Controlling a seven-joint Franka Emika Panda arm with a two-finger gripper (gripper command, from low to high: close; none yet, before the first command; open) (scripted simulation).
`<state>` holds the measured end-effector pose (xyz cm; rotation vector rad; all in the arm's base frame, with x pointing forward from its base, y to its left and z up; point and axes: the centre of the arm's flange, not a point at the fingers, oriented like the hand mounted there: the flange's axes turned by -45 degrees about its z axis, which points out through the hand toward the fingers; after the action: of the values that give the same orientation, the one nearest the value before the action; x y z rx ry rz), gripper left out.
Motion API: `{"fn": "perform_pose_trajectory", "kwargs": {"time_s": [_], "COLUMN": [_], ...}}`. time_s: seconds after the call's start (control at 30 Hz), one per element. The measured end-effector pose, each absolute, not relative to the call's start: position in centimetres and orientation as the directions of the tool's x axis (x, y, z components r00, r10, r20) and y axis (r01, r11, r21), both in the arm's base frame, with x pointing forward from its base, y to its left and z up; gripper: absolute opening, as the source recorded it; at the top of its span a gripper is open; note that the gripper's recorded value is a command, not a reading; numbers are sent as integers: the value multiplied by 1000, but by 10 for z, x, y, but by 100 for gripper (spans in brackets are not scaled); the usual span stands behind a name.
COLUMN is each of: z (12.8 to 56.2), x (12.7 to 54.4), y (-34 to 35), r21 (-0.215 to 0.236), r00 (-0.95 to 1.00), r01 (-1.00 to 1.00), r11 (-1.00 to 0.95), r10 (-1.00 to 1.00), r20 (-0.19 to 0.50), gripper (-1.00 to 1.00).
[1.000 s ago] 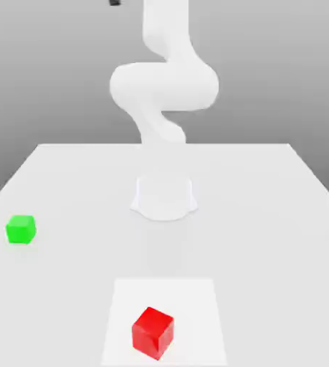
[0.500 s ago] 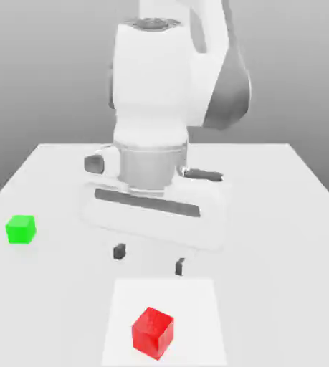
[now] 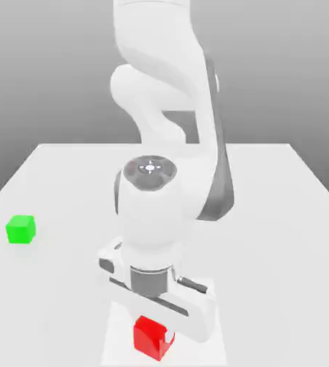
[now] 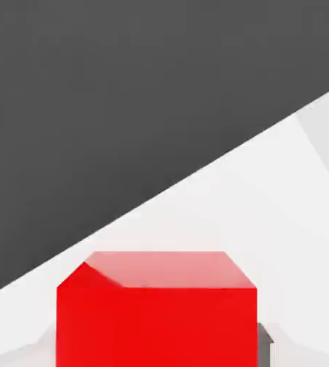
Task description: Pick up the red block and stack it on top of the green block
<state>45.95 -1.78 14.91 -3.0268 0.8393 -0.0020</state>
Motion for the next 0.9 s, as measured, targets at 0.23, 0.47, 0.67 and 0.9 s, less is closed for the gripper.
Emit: {"fn": "perform_pose_trajectory", "kwargs": {"time_s": [0.23,0.47,0.67,0.9], "z": [213,236,246,203], "x": [448,320,189,141], "y": [-64,-270,-337,-350], "r21": [12,37,16,-5], "r00": [812,456,174,65], "r01": [-584,-890,-985,-998], "r11": [-812,-455,-174,-65], "r10": [-584,-890,-985,-998], "r20": [8,25,12,0], "gripper": [-100,-100,-100,-100]}}
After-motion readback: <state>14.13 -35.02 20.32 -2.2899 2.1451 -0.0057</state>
